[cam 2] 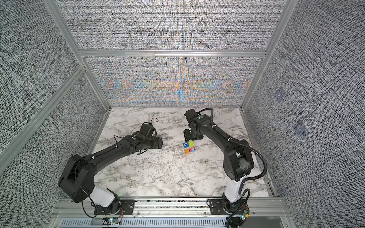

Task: Build the wood block tower
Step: 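Open the right gripper and lift away from the lime green cube, then grasp the yellow cube with the left gripper while the right gripper withdraws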

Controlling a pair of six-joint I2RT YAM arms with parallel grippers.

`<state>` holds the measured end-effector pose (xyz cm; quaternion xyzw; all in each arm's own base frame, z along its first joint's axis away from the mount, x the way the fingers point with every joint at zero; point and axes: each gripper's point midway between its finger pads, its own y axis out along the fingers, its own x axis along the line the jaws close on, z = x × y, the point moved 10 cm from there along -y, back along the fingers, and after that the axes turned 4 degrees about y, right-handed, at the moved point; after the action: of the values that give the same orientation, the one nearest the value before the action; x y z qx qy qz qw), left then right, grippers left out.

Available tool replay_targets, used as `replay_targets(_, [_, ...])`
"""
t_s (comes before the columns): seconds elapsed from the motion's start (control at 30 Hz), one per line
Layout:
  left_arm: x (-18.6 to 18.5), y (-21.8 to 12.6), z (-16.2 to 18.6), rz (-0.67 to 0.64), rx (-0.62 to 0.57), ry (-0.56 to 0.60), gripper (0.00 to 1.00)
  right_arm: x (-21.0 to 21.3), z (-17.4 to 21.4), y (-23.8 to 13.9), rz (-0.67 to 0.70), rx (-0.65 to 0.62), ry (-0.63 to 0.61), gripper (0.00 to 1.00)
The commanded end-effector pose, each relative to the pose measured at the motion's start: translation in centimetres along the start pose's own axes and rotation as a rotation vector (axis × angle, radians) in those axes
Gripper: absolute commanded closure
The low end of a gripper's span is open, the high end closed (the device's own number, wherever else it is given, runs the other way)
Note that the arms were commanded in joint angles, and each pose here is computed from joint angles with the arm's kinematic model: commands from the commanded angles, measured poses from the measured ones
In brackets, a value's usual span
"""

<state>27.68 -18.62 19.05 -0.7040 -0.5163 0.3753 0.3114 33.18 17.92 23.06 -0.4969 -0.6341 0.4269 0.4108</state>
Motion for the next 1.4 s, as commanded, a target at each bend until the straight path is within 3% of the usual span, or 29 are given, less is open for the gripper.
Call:
replay_targets(0.0, [0.5,-0.8,-0.2,-0.061,-0.009,0.005,0.09,-0.2,0.3,-0.9,0.026,-0.024,-0.024,0.33])
replay_targets(0.37, [2.8,-3.9,-0.9,-0.176,-0.048,-0.044,0.10,-0.1,1.1,-4.9,-0.056,-0.218,-0.041,0.33])
replay_targets(0.57, [4.1,-3.3,-1.7,-0.231,-0.014,-0.058,0.11,-0.4,1.9,-5.0,-0.073,-0.287,-0.018,0.33])
replay_targets(0.8, [5.5,-0.9,-3.7,-0.345,0.078,-0.091,0.11,-1.4,3.7,-4.7,-0.104,-0.467,0.074,0.32])
replay_targets(1.1, [6.0,2.5,-5.3,-0.358,0.122,-0.126,0.10,-3.5,5.8,-3.9,-0.093,-0.696,0.164,0.03])
replay_targets(1.37, [6.3,5.3,-6.1,-0.345,0.156,-0.153,0.15,-5.6,5.7,-3.1,-0.070,-0.725,0.252,0.01])
